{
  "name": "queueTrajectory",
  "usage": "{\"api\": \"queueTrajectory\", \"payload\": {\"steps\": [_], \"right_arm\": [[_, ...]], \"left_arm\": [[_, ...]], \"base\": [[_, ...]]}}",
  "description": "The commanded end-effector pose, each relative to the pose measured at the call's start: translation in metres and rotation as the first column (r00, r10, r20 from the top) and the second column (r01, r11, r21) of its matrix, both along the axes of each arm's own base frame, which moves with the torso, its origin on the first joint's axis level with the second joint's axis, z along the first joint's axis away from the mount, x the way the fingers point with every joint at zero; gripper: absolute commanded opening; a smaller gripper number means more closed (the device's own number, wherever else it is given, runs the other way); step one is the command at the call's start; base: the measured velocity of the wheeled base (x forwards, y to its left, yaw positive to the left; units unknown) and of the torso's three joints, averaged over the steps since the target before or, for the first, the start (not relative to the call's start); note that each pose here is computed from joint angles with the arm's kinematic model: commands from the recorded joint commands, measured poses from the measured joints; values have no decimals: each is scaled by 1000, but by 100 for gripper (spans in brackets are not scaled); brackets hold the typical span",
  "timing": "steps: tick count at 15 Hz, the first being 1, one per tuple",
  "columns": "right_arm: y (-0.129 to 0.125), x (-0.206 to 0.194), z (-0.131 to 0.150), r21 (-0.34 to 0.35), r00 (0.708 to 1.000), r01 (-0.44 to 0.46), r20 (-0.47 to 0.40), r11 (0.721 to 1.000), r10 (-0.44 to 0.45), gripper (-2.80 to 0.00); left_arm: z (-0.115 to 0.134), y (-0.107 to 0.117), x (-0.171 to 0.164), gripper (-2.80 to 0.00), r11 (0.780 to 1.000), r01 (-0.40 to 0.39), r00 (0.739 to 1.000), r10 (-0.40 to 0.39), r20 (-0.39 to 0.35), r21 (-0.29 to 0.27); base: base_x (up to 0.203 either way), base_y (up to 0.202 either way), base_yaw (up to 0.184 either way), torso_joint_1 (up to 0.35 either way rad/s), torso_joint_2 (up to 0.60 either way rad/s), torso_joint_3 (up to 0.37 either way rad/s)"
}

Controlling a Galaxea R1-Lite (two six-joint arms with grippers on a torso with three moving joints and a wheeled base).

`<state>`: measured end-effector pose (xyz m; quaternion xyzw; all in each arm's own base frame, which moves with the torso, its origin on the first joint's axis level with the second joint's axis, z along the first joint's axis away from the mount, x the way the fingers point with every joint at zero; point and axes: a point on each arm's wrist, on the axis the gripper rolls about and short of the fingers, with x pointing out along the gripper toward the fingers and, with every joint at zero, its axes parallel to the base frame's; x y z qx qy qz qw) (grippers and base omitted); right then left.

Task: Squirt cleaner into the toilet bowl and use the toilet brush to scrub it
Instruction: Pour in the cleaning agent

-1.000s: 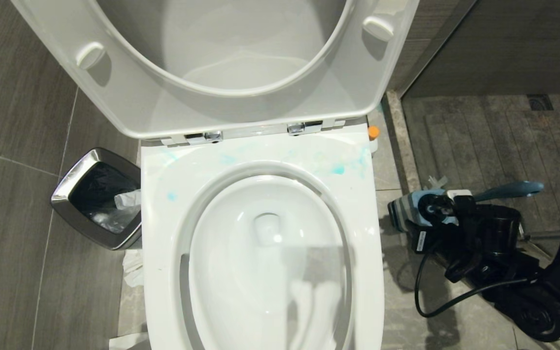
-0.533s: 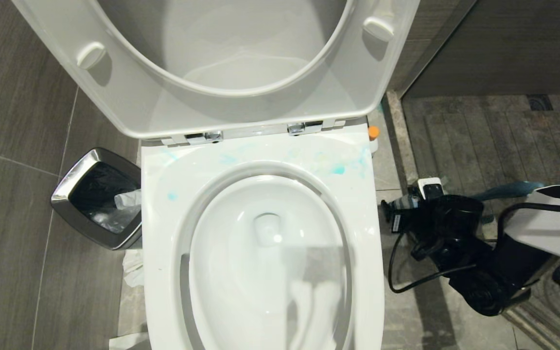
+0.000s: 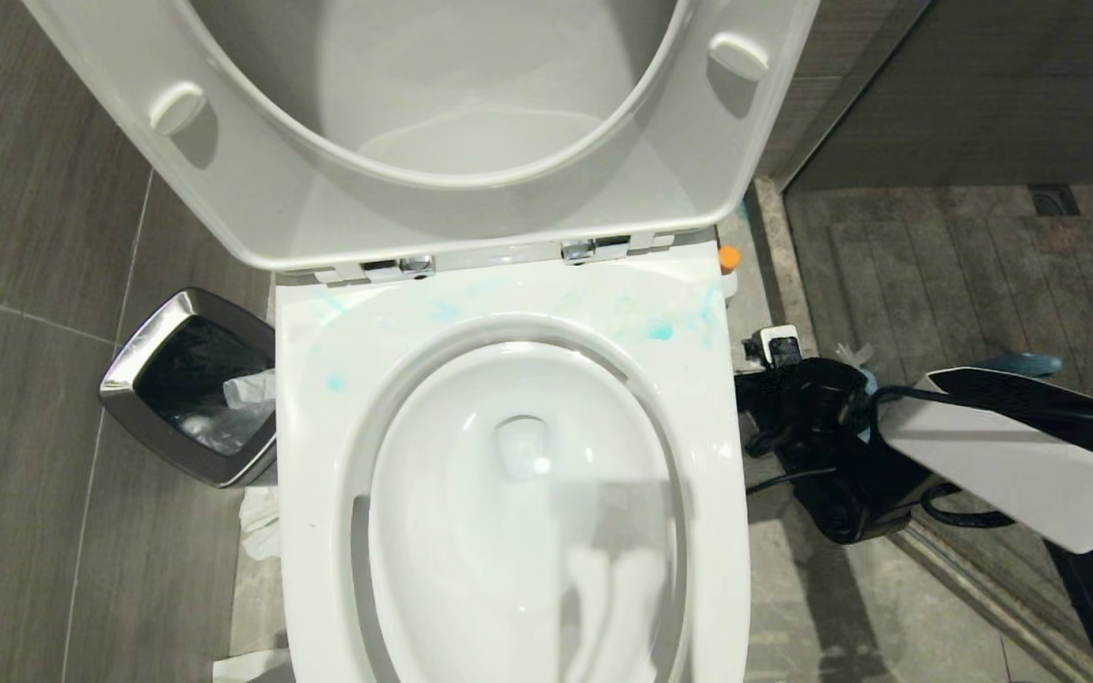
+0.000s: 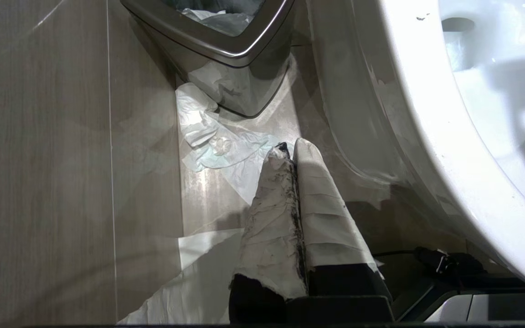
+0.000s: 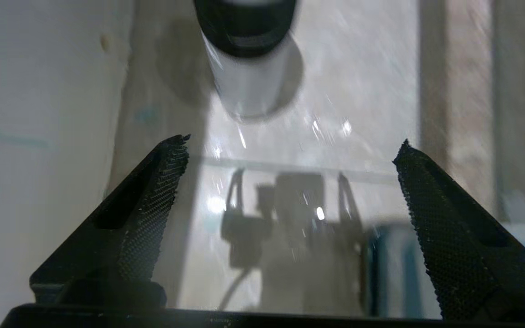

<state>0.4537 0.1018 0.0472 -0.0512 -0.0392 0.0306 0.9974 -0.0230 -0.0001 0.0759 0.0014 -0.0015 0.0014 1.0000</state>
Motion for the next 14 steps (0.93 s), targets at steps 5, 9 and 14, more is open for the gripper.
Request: {"api": "queueTrajectory", "payload": {"steps": [5,9,14], "right_arm": [[-7,48,3,-66,979,-74,188,995,85,0],[-1,63,12,-99,955,-71,282,993,96,0],[5,80,1,-147,929,-43,358,988,94,0]], "left_arm": [[0,0,0,-280,1000,0,1000,0,-1,0],[0,0,0,-280,1000,1,1000,-1,-1,0],[0,0,0,-280,1000,0,1000,0,-1,0]], "base": [[0,0,0,0,0,0],[0,0,0,0,0,0],[0,0,0,0,0,0]]}}
